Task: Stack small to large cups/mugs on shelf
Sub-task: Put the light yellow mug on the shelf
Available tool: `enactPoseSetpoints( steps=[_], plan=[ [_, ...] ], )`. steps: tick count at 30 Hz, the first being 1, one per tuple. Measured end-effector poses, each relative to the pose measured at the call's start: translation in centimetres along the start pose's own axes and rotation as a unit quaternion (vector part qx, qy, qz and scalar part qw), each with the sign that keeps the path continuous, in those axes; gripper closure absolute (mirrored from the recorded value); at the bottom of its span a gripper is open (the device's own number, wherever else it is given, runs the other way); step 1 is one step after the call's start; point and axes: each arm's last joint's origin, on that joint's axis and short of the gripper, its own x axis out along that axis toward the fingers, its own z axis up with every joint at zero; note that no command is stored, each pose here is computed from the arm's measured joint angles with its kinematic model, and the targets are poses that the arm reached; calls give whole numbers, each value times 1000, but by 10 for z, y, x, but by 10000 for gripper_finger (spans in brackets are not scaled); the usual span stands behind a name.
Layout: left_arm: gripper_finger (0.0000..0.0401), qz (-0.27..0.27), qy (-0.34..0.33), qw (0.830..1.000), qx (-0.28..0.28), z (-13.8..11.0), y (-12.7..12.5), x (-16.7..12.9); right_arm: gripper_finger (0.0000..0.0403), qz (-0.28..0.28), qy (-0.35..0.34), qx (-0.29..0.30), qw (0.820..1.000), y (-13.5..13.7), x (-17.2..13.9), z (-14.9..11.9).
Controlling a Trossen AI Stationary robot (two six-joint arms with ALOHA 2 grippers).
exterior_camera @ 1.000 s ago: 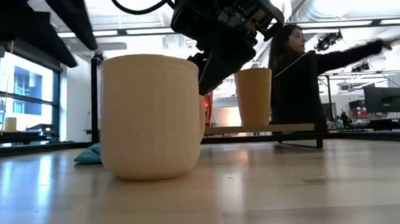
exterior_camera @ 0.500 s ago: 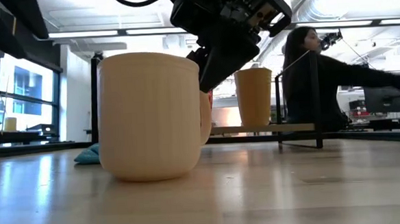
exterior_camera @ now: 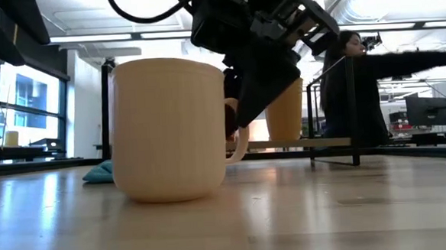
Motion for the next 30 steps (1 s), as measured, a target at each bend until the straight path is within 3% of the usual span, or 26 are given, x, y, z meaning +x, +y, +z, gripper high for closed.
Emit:
enactPoseSetpoints(
  steps=[6, 16, 30],
  plan=[
    [254, 1, -2, 1000, 1, 0, 0, 0, 299, -14, 0, 10, 1000, 0, 1, 1],
    [254, 16, -13, 1000, 17, 3, 4, 0, 384, -36, 2, 59, 998, -5, -1, 0],
    [254, 47, -49, 995, 69, 8, 15, 3, 375, -131, -43, 159, 977, -10, -8, 9]
  ],
)
